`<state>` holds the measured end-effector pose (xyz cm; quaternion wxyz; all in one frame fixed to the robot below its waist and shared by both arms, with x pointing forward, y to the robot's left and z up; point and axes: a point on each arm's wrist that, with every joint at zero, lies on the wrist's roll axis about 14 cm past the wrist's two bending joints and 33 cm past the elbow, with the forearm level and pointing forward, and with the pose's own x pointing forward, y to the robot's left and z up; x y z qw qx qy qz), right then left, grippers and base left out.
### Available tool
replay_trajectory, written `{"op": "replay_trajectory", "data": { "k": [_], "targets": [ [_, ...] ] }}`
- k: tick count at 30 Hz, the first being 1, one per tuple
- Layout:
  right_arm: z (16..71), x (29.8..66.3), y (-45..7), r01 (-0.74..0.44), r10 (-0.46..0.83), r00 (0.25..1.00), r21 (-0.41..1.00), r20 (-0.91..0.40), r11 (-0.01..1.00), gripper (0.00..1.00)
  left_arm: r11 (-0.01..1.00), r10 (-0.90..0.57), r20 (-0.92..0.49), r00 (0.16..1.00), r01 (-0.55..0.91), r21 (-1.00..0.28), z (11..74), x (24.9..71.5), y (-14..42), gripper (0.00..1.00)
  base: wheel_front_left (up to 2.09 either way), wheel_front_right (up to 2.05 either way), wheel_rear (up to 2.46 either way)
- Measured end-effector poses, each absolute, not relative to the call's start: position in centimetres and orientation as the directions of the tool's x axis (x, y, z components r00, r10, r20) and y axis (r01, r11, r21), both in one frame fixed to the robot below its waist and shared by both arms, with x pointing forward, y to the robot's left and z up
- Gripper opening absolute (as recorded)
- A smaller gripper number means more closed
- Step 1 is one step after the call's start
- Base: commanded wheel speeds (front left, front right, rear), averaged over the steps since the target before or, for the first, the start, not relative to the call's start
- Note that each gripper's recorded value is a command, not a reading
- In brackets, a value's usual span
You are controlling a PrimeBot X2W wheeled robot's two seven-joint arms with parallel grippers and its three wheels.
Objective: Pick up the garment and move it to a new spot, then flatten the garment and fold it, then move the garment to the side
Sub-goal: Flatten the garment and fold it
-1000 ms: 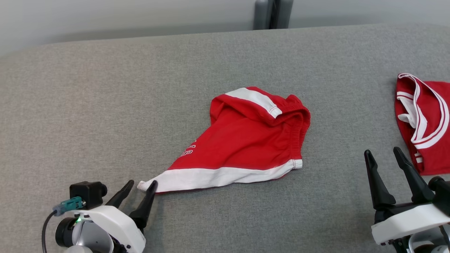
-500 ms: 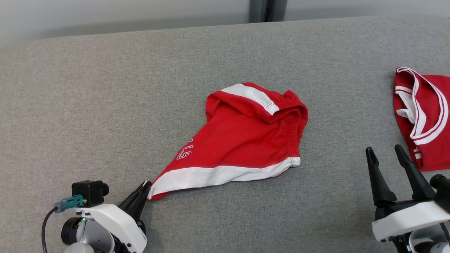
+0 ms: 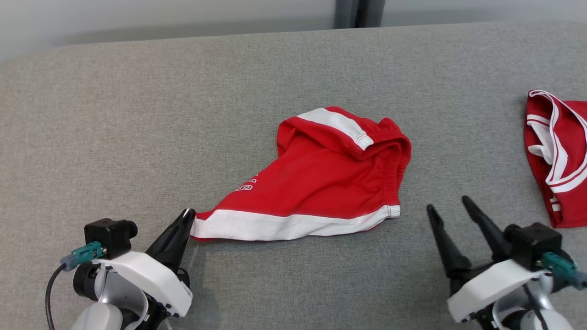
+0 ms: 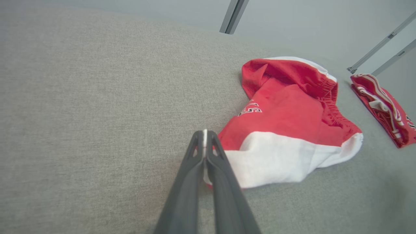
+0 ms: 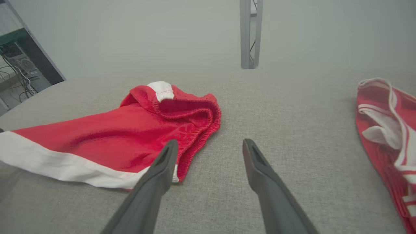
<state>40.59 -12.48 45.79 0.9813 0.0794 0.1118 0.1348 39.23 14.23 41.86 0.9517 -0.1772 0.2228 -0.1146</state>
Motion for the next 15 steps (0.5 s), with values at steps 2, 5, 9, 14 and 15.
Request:
{"op": "replay_trajectory", "data": {
  "k": [2, 5, 9, 14, 15],
  "targets": [
    [44.7, 40.4, -10.6, -0.294, 0.339, 0.912, 0.207, -0.23, 0.933, 1.0, 0.911, -0.295, -0.38, 0.877, 0.138, -0.388, 42.0, 39.3, 14.3, 0.0, 0.0, 0.0, 0.0],
    [43.3, 40.1, -8.3, -0.351, 0.408, 0.874, 0.238, -0.265, 0.906, 1.0, 0.912, -0.289, -0.378, 0.88, 0.133, -0.387, 42.1, 39.3, 14.4, 0.0, 0.0, 0.0, 0.0],
    [41.9, 40.5, -6.9, -0.388, 0.45, 0.843, 0.246, -0.294, 0.888, 1.0, 0.914, -0.283, -0.375, 0.883, 0.13, -0.384, 42.1, 39.5, 14.6, 0.0, 0.0, 0.0, 0.0],
    [40.2, 41.0, -6.6, -0.404, 0.463, 0.82, 0.232, -0.338, 0.885, 1.0, 0.915, -0.273, -0.373, 0.887, 0.12, -0.384, 42.0, 39.4, 14.8, 0.0, 0.0, 0.0, 0.0],
    [40.1, 41.1, -6.5, -0.409, 0.466, 0.817, 0.228, -0.339, 0.883, 0.68, 0.916, -0.271, -0.372, 0.888, 0.119, -0.384, 42.0, 39.4, 14.8, 0.0, 0.0, 0.0, 0.0]
  ]
}}
